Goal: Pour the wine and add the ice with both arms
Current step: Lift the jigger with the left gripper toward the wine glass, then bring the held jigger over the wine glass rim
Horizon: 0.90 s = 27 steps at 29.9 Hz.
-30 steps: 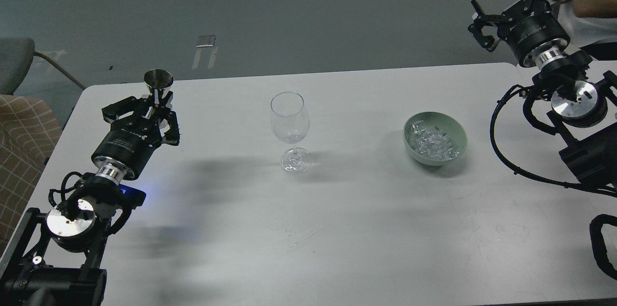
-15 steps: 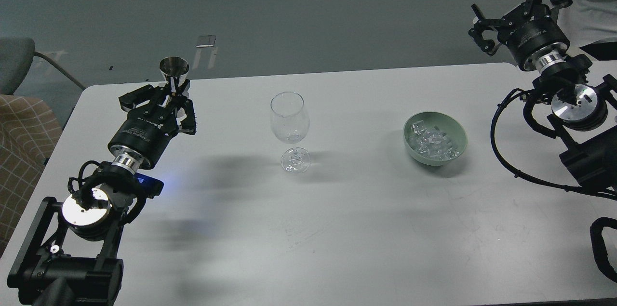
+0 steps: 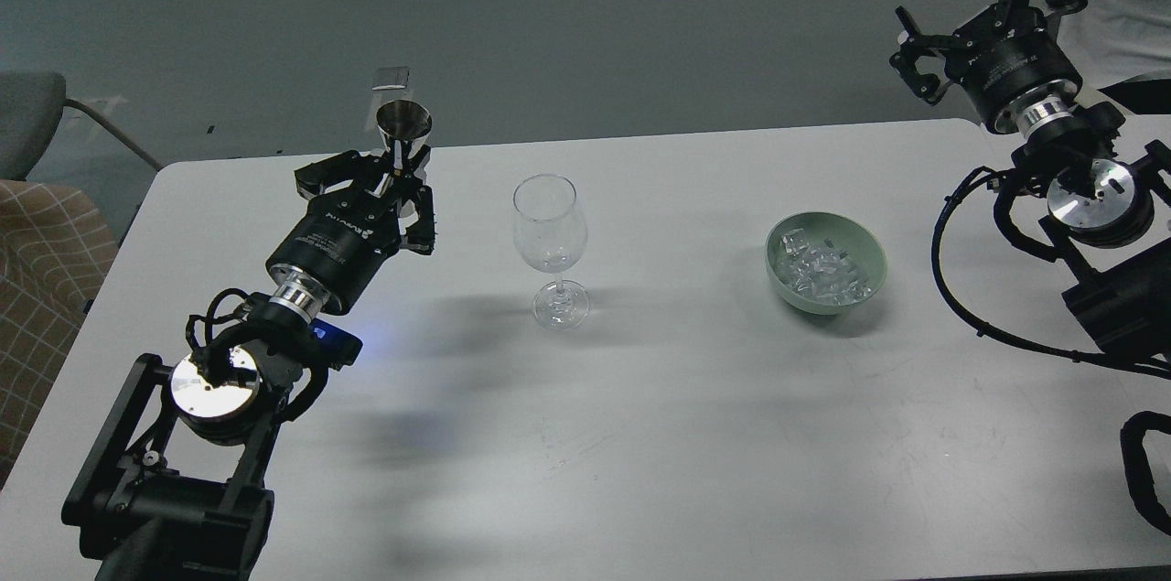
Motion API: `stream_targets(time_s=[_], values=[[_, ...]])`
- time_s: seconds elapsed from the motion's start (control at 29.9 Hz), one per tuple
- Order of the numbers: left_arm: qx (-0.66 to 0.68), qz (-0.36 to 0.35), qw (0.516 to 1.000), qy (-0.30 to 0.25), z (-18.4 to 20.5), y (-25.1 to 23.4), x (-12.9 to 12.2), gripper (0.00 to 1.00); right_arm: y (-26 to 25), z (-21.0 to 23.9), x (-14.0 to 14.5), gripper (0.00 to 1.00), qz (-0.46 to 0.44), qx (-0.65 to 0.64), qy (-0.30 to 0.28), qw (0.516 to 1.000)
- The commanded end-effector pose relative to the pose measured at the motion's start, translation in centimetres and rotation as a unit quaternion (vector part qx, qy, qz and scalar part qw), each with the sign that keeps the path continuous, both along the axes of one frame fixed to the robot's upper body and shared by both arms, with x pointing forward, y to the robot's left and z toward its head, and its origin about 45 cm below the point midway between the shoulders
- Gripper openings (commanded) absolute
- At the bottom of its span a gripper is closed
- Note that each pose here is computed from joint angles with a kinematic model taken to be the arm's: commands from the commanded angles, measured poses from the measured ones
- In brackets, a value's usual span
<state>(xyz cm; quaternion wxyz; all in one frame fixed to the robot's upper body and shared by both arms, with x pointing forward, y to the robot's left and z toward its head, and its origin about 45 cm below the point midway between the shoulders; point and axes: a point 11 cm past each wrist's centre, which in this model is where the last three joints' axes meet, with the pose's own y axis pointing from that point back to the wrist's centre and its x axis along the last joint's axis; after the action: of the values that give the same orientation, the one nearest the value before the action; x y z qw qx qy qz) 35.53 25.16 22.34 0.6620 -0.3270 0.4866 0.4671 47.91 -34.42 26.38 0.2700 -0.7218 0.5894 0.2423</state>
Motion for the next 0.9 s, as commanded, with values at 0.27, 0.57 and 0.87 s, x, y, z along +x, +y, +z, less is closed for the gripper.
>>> stream_targets(time_s=[0.27, 0.57, 0.87], values=[[0.018, -0.013, 1.0, 0.005, -0.3, -1.0, -0.2, 0.0, -0.1, 0.0, 0.0, 1.0, 0.0, -0.001, 0.0, 1.0], [0.046, -0.027, 0.999, -0.005, 0.0, -2.1, 0.1, 0.0, -0.1, 0.0, 0.0, 1.0, -0.001, -0.001, 0.001, 1.0], [0.056, -0.037, 0.998, -0.007, 0.8, -3.2, 0.7, 0.0, -0.1, 0.1, 0.0, 1.0, -0.001, 0.0, -0.001, 1.0]])
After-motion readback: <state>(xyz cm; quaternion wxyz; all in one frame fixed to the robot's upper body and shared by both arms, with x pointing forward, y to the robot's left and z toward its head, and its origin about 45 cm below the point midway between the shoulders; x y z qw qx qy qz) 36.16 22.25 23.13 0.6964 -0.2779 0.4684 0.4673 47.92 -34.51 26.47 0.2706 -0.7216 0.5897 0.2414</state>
